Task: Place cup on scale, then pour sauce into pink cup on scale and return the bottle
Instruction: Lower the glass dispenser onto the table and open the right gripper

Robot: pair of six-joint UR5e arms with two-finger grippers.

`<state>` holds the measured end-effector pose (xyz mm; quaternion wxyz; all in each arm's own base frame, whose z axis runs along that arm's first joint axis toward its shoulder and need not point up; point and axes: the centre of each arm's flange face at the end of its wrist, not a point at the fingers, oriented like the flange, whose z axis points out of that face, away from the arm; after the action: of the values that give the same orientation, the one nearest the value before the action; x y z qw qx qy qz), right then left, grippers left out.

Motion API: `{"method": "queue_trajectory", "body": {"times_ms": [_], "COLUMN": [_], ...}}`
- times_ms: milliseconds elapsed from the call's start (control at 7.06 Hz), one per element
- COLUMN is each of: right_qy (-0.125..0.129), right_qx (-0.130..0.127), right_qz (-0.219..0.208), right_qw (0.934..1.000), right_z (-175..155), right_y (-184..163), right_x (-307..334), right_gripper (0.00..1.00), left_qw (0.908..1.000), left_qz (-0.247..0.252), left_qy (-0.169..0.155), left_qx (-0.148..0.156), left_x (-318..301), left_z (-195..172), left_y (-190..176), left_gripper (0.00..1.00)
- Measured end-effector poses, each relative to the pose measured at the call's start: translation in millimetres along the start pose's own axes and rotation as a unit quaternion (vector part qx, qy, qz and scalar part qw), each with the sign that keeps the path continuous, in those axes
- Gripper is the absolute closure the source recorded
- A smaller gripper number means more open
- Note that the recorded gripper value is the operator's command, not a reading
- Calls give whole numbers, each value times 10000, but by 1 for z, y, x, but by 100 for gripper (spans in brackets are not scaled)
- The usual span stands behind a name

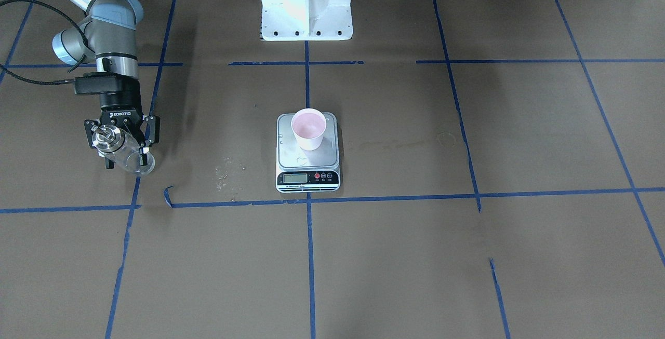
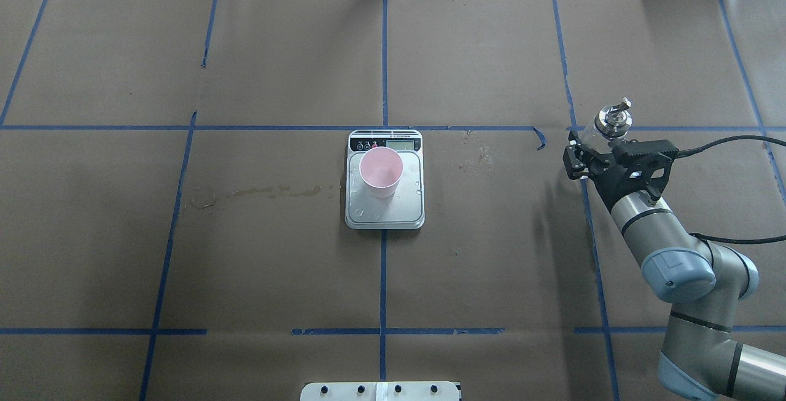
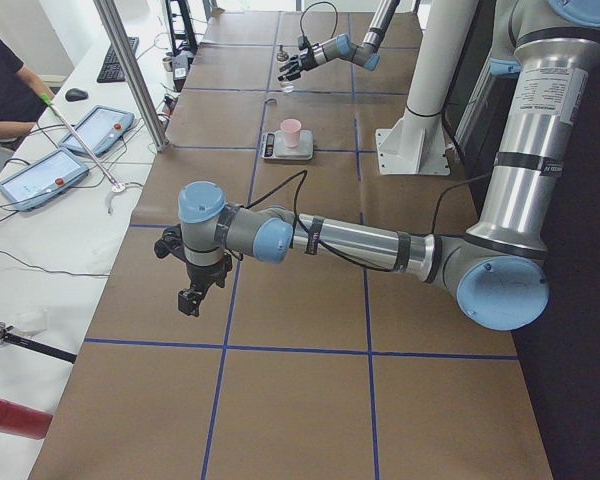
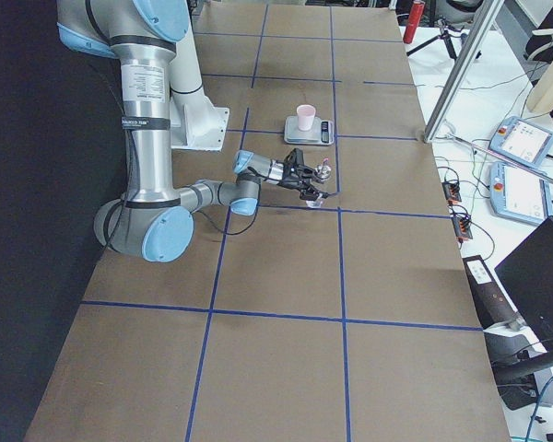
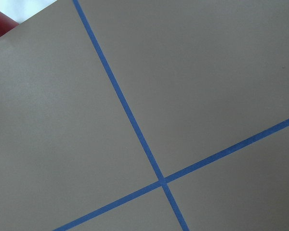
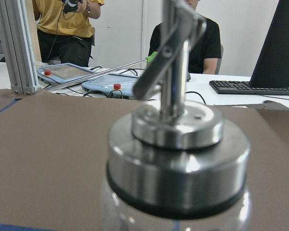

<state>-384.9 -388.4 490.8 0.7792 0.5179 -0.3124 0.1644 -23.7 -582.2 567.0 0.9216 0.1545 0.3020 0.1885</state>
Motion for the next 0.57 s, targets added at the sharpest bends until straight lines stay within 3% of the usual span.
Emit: {"method": "queue_trajectory", "body": {"times_ms": [283,425,566], "right_qy": [87,109,109], "right_qx": [0,-9,-17], "right_qz": [-82,-108,-116], "right_qw": [9999,9999,9999], "right_z": [4,6,6], "right_y": [9,12,13], "right_x": [6,7,7], "right_gripper": [100,90,65], "left_qw": [10000,10000,10000], "left_qz": [7,10,11], "left_qy": [-2,-4,-4], "left_qx": [8,16,19], "left_x": [0,1,1], "left_z": [-1,-1,-2], "left_y": [-1,-2,-3], "left_gripper": [0,0,0]}}
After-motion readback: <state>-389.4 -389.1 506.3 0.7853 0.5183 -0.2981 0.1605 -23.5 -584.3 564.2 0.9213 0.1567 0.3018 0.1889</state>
